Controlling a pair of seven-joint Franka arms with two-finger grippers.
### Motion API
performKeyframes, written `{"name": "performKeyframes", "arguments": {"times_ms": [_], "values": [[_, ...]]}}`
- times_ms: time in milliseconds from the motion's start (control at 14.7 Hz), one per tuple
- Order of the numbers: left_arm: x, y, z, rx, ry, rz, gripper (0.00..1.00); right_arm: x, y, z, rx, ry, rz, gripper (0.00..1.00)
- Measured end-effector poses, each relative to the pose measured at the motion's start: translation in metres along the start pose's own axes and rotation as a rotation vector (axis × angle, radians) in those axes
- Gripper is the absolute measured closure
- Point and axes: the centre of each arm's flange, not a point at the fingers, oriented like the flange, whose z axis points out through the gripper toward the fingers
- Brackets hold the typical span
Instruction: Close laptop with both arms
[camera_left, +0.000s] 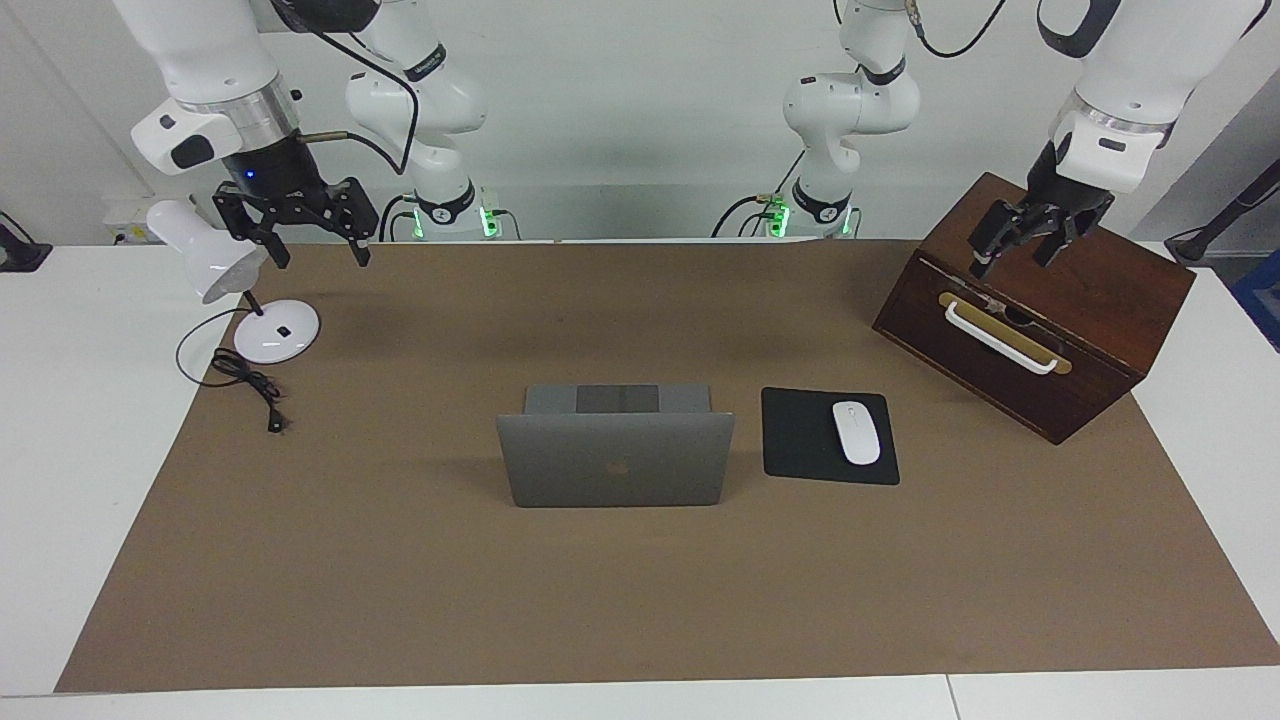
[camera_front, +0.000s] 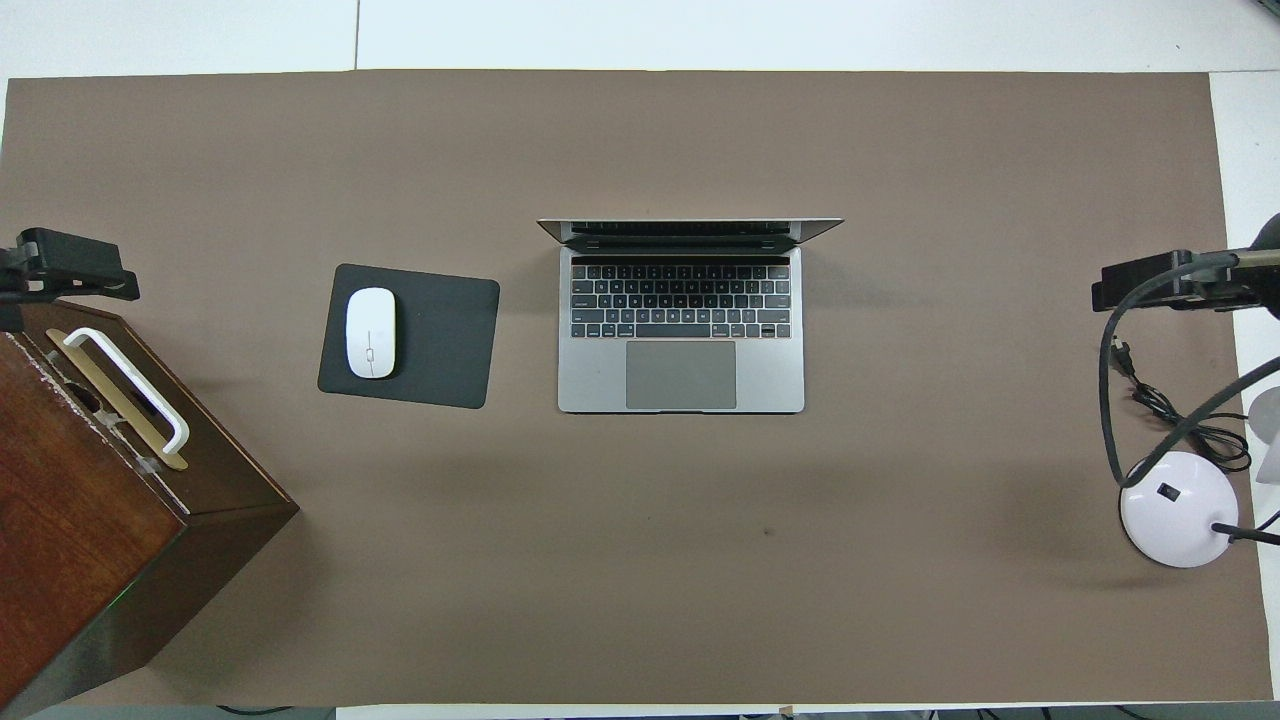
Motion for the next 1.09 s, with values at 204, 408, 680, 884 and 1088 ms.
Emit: {"name": "performKeyframes", "arguments": {"times_ms": [204,408,680,884,1088], "values": [[0.0002,-0.0013,0.0000,0.000,0.000,0.009,0.00,0.0000,0.0000,0.0000,0.000,0.000,0.000,0.00],[0.0010,-0.0059,-0.0002,0.000,0.000,0.000,0.00,0.0000,0.0000,-0.0001,0.000,0.000,0.000,0.00],[0.0011,-0.0043,-0.0004,0.000,0.004,0.003,0.00,-0.0001,0.0001,-0.0001,0.000,0.000,0.000,0.00],[0.0035,-0.0034,-0.0021,-0.004,0.025,-0.035,0.20,0.0000,0.0004,-0.0001,0.000,0.000,0.001,0.00],[0.0021,0.0025,0.0015,-0.004,0.017,-0.115,0.57,0.0000,0.0007,-0.0002,0.000,0.000,0.001,0.00]]}}
